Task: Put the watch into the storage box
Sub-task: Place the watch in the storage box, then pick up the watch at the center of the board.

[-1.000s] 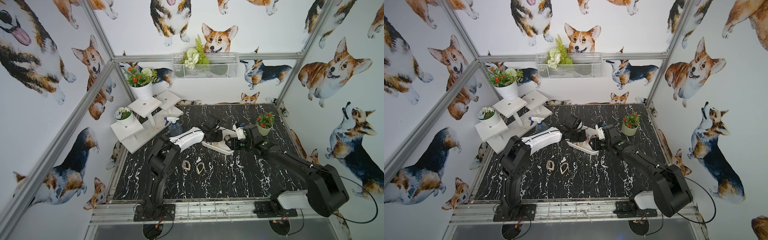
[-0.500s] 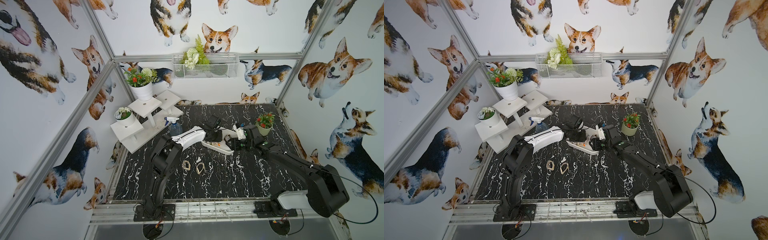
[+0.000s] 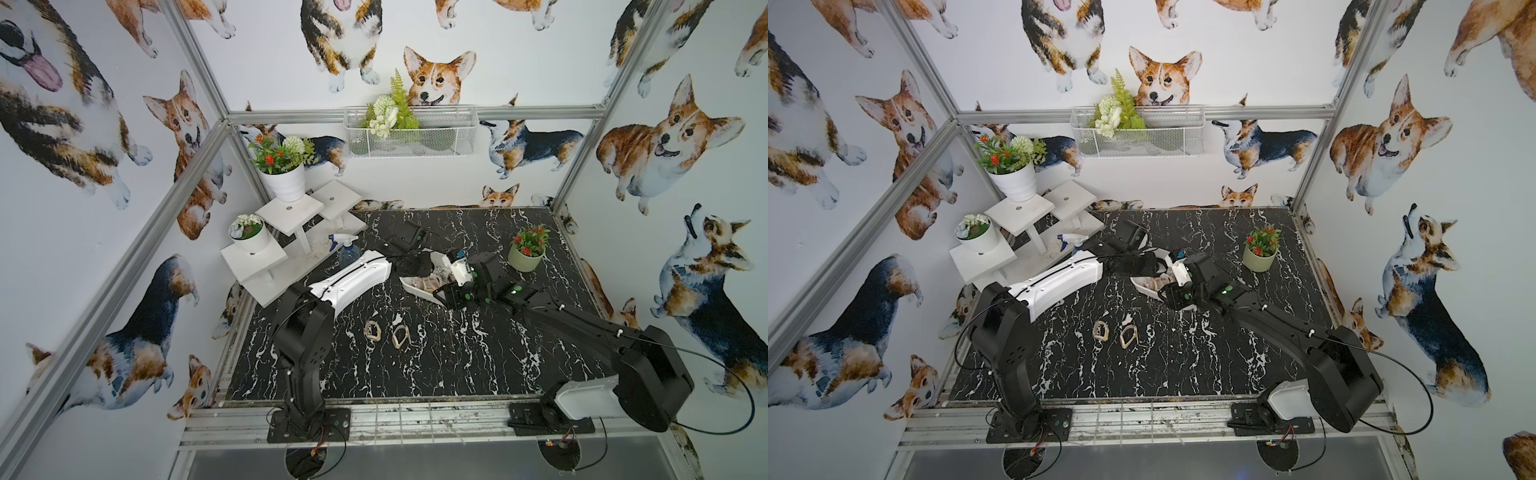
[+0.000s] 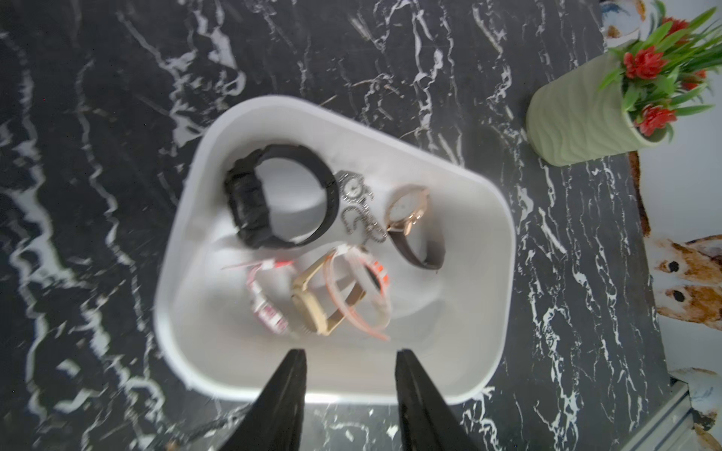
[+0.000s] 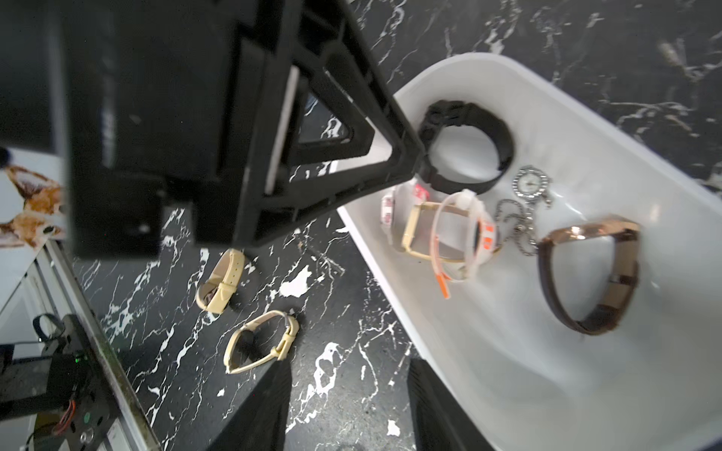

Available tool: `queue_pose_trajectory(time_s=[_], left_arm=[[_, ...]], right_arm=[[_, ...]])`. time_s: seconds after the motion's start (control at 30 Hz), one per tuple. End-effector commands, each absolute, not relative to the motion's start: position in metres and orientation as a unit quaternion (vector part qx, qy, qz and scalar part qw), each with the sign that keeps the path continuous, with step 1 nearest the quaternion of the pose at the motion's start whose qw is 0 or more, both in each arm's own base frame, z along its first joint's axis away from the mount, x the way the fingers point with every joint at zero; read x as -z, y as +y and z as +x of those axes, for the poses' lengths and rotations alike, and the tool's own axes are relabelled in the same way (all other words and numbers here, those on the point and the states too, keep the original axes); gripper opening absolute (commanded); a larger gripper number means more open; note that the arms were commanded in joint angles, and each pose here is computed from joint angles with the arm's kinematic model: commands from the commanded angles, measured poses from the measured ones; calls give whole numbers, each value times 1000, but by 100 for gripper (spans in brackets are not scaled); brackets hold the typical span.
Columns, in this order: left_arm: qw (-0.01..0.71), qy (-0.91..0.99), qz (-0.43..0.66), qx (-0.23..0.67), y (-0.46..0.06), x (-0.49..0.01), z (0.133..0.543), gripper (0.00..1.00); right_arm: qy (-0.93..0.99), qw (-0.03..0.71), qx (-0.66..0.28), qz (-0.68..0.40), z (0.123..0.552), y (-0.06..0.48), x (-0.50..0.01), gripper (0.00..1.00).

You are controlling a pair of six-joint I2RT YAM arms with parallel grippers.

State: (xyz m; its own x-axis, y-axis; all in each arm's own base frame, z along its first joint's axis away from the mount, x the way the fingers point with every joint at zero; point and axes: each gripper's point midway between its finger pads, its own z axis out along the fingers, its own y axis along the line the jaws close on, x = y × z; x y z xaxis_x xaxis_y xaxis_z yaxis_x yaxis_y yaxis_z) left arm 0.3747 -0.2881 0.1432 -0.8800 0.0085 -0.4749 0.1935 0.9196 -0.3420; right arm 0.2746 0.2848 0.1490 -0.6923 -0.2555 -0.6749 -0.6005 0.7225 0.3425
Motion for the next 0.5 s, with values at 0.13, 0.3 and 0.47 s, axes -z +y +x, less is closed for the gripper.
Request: queue_pose_trajectory(time_s=[0.13,0.3,0.47], left_arm=[[202,969,6,144,-209,-128,313,50],[178,975,-20,134,-178,-115,266,53],[170,974,-43,144,-167,-103,245,54]], right_arm=[[862,293,-287,-298,261,320,-139,54],[858,278,-291,-319,253,341,-133,54],[858,258,-294,-332,247,361,-120,54]])
